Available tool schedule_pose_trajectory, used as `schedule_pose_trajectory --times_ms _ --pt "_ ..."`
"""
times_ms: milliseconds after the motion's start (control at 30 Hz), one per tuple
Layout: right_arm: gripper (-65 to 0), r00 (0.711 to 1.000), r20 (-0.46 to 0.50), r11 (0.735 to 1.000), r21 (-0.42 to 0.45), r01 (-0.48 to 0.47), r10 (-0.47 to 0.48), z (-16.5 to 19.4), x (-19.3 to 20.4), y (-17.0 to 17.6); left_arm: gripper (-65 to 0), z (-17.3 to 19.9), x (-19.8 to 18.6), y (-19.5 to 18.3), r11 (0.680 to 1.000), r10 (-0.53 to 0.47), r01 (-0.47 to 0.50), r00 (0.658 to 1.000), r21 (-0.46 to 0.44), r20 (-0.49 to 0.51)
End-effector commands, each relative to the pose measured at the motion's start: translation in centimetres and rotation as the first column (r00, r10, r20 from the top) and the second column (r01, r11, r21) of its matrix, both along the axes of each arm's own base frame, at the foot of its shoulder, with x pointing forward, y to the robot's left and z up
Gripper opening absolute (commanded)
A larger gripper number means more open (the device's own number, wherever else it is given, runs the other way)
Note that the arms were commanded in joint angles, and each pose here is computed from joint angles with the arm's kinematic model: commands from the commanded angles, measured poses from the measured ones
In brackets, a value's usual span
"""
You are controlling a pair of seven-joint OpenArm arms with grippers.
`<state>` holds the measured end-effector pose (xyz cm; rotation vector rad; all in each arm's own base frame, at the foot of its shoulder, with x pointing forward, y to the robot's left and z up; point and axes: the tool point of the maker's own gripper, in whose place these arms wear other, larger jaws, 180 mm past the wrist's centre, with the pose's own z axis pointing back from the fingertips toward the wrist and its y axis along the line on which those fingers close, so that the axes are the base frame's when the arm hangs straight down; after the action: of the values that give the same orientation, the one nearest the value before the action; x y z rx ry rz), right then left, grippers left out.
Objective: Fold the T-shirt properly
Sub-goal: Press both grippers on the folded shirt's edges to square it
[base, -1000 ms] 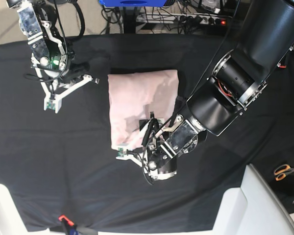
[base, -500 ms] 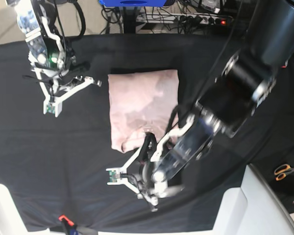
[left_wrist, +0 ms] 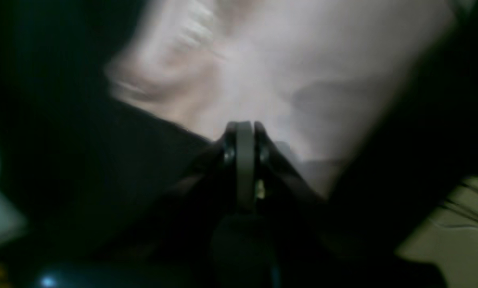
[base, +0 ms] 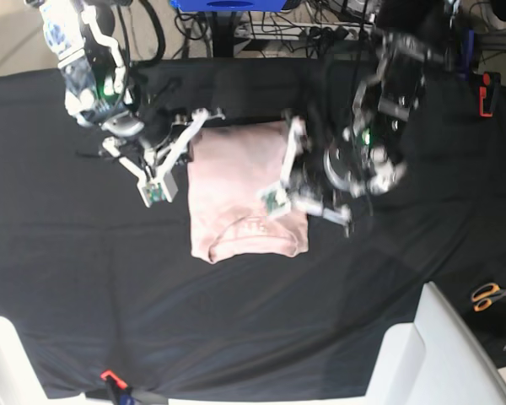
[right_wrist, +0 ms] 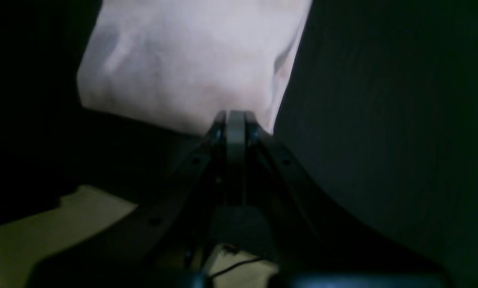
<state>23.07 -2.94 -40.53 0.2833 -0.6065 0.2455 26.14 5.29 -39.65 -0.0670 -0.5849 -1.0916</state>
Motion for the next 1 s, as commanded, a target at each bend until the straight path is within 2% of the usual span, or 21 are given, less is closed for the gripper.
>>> schedule_pose_trajectory --times_ms 0,200,333,567,667,767,967 --pt "-65.0 1.000 0.020 1.000 0.010 -0.009 0.008 0.3 0.7 0.4 -65.0 1.0 0.3 -1.1 0.998 -0.010 0.012 0.999 -0.060 0.033" --pt "-65.0 1.000 -0.012 0.999 0.026 -0.019 0.019 -1.1 2.0 1.8 -65.0 0.1 -1.5 -2.1 0.992 -0.001 0.001 1.000 -0.129 0.002" --pt "-65.0 0.999 -0.040 0.999 0.035 -0.011 0.013 -2.0 2.4 2.5 -65.0 -1.8 -2.2 -1.8 0.993 0.008 -0.014 0.998 -0.117 -0.057" --pt "-65.0 0.995 -0.096 1.000 0.001 0.002 -0.002 -4.2 2.2 1.6 -65.0 -4.7 -3.4 -0.8 0.995 0.027 -0.040 0.989 -0.088 -0.148" --pt "-65.0 0.993 -0.116 1.000 -0.015 0.008 -0.010 -5.3 2.2 1.1 -65.0 -6.0 -3.9 -1.1 0.991 0.028 -0.049 0.985 -0.121 -0.171" --pt "-65.0 0.992 -0.122 1.000 -0.023 0.020 -0.023 -6.5 2.0 0.7 -65.0 -7.5 -4.8 -0.7 0.991 0.038 -0.065 0.975 -0.114 -0.220" --pt "-65.0 0.990 -0.136 0.999 -0.031 0.029 -0.033 -7.7 1.6 0.3 -65.0 -8.3 -5.3 -0.2 0.992 0.044 -0.071 0.969 -0.100 -0.243"
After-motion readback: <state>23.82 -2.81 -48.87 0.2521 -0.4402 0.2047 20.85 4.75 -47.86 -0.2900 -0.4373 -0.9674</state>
